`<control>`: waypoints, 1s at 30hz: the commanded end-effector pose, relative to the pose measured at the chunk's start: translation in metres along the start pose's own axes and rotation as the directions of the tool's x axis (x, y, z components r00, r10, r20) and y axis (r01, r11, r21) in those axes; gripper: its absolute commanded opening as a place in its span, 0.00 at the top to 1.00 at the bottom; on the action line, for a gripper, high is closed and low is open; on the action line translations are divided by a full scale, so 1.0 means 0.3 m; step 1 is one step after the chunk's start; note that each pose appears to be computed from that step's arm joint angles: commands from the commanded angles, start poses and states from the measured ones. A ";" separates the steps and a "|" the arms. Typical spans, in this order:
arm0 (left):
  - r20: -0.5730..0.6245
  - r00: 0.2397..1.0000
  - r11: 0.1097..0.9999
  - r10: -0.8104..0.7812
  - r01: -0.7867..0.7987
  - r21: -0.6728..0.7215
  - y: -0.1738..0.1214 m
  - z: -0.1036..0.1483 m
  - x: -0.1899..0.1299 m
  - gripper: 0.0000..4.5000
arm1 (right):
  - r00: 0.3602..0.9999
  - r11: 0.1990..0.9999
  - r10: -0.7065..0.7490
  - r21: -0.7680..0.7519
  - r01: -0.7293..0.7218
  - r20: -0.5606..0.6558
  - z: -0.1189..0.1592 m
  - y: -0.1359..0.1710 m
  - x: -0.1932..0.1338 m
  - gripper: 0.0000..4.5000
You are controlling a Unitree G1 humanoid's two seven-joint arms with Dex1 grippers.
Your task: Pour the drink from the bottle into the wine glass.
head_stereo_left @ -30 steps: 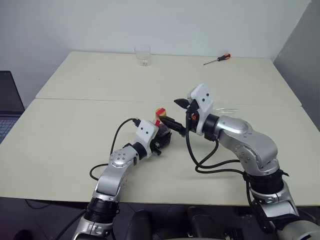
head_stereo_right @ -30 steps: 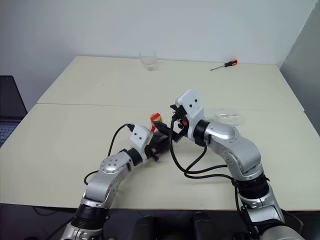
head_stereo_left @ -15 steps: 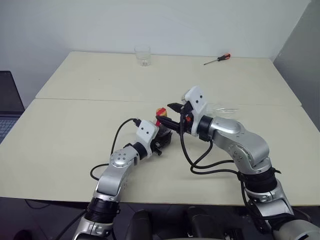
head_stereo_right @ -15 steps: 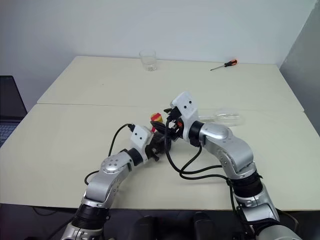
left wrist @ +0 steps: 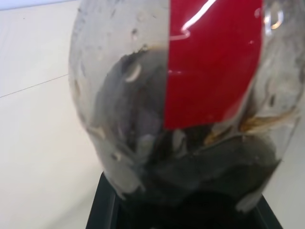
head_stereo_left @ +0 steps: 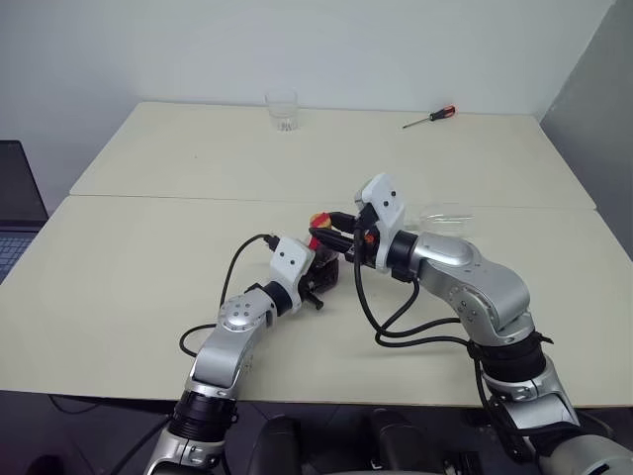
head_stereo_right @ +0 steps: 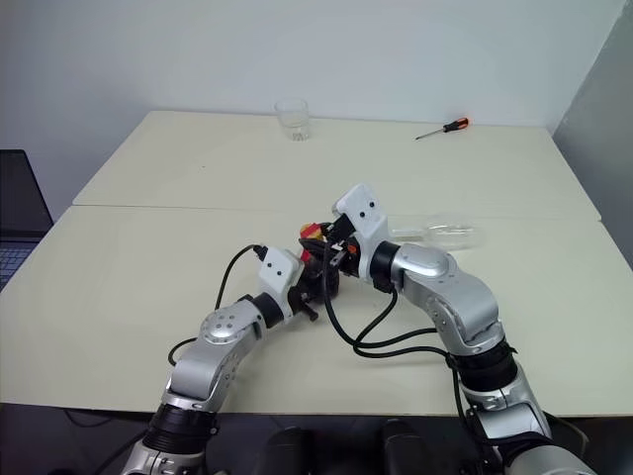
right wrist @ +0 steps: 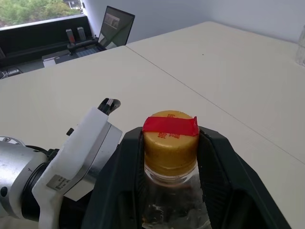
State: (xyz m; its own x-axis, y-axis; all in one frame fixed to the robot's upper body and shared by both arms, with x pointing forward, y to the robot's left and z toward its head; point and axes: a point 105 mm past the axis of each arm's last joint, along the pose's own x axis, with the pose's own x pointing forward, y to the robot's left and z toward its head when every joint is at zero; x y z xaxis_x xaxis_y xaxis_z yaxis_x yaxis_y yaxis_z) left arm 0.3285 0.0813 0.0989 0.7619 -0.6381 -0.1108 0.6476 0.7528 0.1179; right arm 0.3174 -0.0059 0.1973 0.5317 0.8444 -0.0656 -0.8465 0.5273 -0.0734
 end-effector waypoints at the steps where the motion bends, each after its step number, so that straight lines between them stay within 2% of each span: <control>1: 0.017 1.000 1.000 -0.026 0.026 0.014 -0.021 0.017 0.005 0.78 | 0.997 0.999 -0.005 -0.031 0.008 0.074 0.076 -0.006 -0.012 0.72; 2: 0.017 1.000 1.000 -0.026 0.026 0.015 -0.021 0.017 0.005 0.79 | 0.997 1.000 -0.005 -0.025 0.007 0.073 0.075 -0.005 -0.013 0.72; 11: 0.015 0.999 1.000 -0.028 0.028 0.014 -0.025 0.016 0.003 0.80 | 0.997 0.999 -0.007 -0.040 0.010 0.083 0.089 -0.007 -0.012 0.04; 13: 0.016 0.999 1.000 -0.028 0.028 0.013 -0.027 0.016 0.003 0.80 | 0.997 0.999 -0.005 -0.042 0.009 0.078 0.087 -0.006 -0.011 0.03; 20: 0.015 1.000 1.000 -0.024 0.024 0.011 -0.026 0.014 0.002 0.80 | 0.998 0.999 -0.013 -0.039 0.016 0.067 0.074 -0.011 -0.009 0.03; 21: 0.015 1.000 1.000 -0.023 0.023 0.011 -0.026 0.014 0.002 0.80 | 0.998 0.999 -0.014 -0.039 0.016 0.069 0.075 -0.011 -0.009 0.07; 23: 0.014 1.000 1.000 -0.022 0.022 0.011 -0.025 0.014 0.002 0.80 | 0.997 0.999 -0.015 -0.039 0.018 0.070 0.076 -0.012 -0.009 0.17; 30: 0.013 1.000 1.000 -0.021 0.021 0.009 -0.024 0.013 0.002 0.80 | 0.998 0.999 -0.013 -0.046 0.016 0.064 0.071 -0.011 -0.007 0.72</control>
State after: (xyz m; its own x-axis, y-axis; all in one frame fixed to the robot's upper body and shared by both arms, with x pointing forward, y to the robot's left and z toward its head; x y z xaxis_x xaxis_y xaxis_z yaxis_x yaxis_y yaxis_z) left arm 0.3282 0.0808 0.0982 0.7623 -0.6375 -0.1121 0.6472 0.7534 0.1165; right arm 0.3184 -0.0047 0.2055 0.5308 0.8463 -0.0448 -0.8463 0.5266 -0.0799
